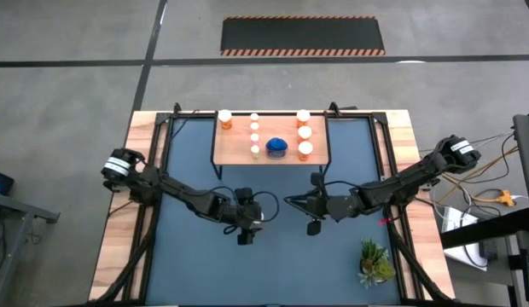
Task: Pick and place medicine bottles onto shelf by color
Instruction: Align the large orange pill bottle with the other large orange pill bottle on the shelf
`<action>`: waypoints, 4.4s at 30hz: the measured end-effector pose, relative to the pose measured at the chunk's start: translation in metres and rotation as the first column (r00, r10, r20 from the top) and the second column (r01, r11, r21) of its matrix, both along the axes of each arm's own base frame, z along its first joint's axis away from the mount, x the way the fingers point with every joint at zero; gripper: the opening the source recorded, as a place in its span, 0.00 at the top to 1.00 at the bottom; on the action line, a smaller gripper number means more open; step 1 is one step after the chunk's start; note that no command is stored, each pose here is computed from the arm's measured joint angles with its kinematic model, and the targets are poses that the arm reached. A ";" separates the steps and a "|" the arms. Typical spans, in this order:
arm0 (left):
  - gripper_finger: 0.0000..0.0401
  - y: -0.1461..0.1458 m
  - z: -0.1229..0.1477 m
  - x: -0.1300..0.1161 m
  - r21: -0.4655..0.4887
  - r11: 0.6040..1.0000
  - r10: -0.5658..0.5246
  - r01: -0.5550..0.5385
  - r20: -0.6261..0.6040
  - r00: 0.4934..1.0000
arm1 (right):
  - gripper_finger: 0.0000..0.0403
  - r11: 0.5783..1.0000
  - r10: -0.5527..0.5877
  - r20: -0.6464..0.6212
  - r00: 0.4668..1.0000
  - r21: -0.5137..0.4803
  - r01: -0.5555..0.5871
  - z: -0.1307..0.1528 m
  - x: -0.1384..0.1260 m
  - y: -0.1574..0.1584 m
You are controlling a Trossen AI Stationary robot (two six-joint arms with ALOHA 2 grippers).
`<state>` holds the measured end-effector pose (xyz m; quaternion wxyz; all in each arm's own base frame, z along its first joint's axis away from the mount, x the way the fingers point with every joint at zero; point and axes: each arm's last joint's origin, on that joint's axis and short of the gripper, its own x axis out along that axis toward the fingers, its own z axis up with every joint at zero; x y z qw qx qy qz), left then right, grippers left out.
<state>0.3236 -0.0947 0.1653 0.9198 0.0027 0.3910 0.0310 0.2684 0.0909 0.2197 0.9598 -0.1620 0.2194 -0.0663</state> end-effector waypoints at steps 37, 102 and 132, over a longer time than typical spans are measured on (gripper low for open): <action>0.48 0.085 0.168 -0.084 0.184 0.937 0.279 -0.295 0.108 0.954 | 0.98 0.999 -0.019 0.015 1.000 0.044 0.019 0.000 0.000 0.000; 0.28 0.139 0.181 -0.095 0.093 0.850 0.522 -0.518 -0.023 0.852 | 0.98 0.995 -0.042 0.016 0.999 0.089 0.040 -0.001 0.000 0.000; 0.96 0.139 0.176 -0.096 0.196 0.853 0.490 -0.484 0.022 0.872 | 0.98 0.993 -0.052 0.024 0.998 0.103 0.049 0.000 0.000 0.000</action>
